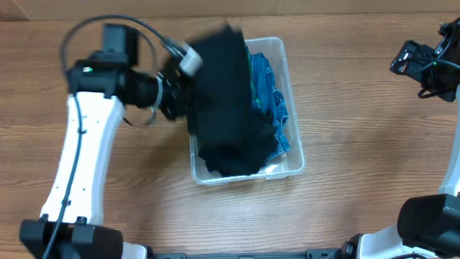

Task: Pack container
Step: 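Lift the black cloth and carry it over the bin, then lower the black cloth into the bin and release it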

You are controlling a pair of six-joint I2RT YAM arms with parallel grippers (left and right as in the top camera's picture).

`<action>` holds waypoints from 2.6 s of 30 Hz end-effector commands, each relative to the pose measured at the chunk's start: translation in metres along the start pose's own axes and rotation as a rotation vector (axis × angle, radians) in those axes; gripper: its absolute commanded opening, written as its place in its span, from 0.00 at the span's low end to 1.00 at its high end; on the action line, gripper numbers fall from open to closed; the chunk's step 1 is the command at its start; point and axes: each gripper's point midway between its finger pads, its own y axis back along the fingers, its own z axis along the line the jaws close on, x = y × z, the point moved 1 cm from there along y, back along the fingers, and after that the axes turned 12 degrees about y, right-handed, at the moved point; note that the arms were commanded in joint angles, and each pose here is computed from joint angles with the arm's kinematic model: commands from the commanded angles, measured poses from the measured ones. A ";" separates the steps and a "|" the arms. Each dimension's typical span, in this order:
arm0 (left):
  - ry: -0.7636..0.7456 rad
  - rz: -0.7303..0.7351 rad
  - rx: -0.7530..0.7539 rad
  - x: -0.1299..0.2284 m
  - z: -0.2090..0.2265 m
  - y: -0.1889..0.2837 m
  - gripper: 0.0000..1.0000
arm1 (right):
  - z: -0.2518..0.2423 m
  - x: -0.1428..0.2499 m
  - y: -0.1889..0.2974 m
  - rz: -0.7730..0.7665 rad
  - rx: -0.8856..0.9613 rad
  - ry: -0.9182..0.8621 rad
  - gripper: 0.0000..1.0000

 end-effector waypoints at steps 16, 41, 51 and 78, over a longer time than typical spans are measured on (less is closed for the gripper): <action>-0.708 0.373 -0.266 0.026 0.032 -0.038 0.04 | 0.000 0.002 -0.004 0.003 -0.004 -0.003 1.00; -0.882 0.463 -0.183 0.027 -0.054 -0.017 0.04 | -0.001 0.007 -0.015 0.014 -0.004 -0.005 1.00; -0.807 0.551 -0.331 0.019 -0.013 -0.033 0.04 | -0.001 0.007 -0.015 0.014 -0.004 -0.005 1.00; -0.782 0.626 -0.412 0.003 0.050 -0.129 0.66 | -0.001 0.007 -0.015 0.014 -0.004 -0.005 1.00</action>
